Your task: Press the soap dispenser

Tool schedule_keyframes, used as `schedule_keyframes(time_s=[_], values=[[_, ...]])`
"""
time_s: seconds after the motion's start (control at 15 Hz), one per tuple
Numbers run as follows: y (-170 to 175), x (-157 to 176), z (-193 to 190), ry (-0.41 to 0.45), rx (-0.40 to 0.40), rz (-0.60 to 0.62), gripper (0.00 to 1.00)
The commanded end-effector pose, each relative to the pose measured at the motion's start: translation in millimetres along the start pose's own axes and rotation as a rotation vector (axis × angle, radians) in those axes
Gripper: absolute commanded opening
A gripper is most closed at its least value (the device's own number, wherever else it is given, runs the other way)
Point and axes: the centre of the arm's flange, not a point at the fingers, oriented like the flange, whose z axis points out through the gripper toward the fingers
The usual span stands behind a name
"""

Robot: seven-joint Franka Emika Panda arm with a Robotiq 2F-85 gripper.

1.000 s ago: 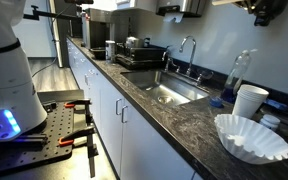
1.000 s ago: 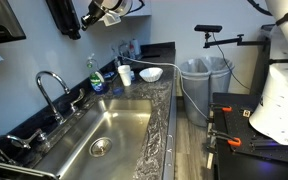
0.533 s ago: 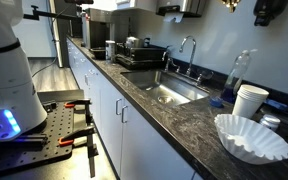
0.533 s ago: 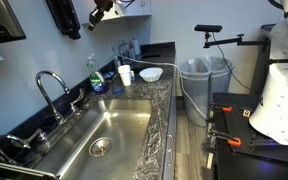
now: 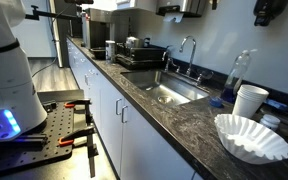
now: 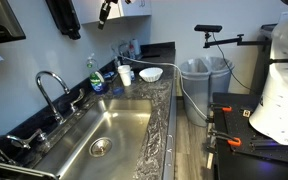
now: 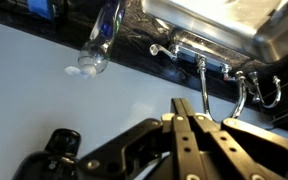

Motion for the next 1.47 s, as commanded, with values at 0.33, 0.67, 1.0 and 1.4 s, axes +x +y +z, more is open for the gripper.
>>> schedule_keyframes(time_s=[0.33, 0.67, 1.0, 1.4], values=[[-19.6, 3.6, -15.6, -0.056, 0.054, -0.072, 0.01], [-20.4, 3.7, -15.8, -0.056, 0.055, -0.075, 0.01], [-77.2, -19.1, -4.8, -0.054, 0.009, -0.021, 0.00], [-162.3, -56.6, 6.9, -0.048, -0.175, 0.189, 0.00]])
